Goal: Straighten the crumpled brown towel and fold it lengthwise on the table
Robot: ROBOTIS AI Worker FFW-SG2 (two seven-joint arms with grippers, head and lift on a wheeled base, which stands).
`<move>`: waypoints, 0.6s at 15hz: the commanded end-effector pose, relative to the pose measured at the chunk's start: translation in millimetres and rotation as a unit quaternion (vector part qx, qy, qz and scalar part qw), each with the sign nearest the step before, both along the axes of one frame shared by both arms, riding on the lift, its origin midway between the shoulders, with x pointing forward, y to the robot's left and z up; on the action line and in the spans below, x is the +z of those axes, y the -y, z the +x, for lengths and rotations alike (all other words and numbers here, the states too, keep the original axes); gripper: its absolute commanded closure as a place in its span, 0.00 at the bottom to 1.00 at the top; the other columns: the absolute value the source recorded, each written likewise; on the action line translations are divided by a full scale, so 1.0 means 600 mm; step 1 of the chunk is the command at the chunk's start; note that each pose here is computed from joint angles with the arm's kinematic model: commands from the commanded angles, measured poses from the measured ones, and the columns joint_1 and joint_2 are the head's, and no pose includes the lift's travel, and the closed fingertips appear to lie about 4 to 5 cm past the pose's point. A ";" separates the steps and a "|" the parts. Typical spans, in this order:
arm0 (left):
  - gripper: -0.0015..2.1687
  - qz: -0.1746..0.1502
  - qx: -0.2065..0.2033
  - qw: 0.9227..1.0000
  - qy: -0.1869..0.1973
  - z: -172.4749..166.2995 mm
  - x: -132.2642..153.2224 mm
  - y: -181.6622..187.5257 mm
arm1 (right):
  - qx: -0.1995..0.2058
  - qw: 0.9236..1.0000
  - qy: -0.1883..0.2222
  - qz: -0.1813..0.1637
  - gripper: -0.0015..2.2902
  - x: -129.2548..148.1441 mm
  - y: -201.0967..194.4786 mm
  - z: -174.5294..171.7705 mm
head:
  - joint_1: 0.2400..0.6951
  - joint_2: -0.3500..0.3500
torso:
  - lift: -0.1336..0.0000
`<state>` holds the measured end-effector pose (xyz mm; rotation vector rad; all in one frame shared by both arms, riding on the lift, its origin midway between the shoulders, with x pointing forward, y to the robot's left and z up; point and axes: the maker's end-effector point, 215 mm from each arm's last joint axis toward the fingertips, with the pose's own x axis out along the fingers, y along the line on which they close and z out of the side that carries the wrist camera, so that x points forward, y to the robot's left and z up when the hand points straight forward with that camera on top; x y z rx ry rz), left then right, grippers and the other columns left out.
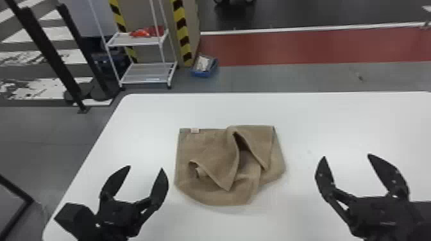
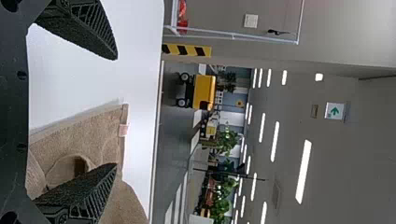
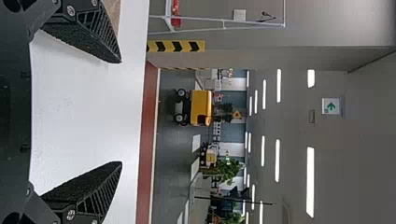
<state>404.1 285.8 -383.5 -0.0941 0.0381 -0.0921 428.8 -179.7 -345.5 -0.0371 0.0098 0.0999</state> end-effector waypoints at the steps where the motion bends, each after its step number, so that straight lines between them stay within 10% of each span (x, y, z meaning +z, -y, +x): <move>1: 0.03 -0.001 -0.001 1.000 -0.005 0.000 -0.005 0.001 | 0.000 1.000 0.000 0.000 0.05 0.000 -0.001 0.000 | 1.00 0.70 | 0.10; 9: 0.03 -0.003 -0.006 1.000 -0.006 0.001 -0.006 0.010 | 0.002 1.000 0.001 0.000 0.05 0.000 -0.004 -0.002 | 1.00 0.70 | 0.10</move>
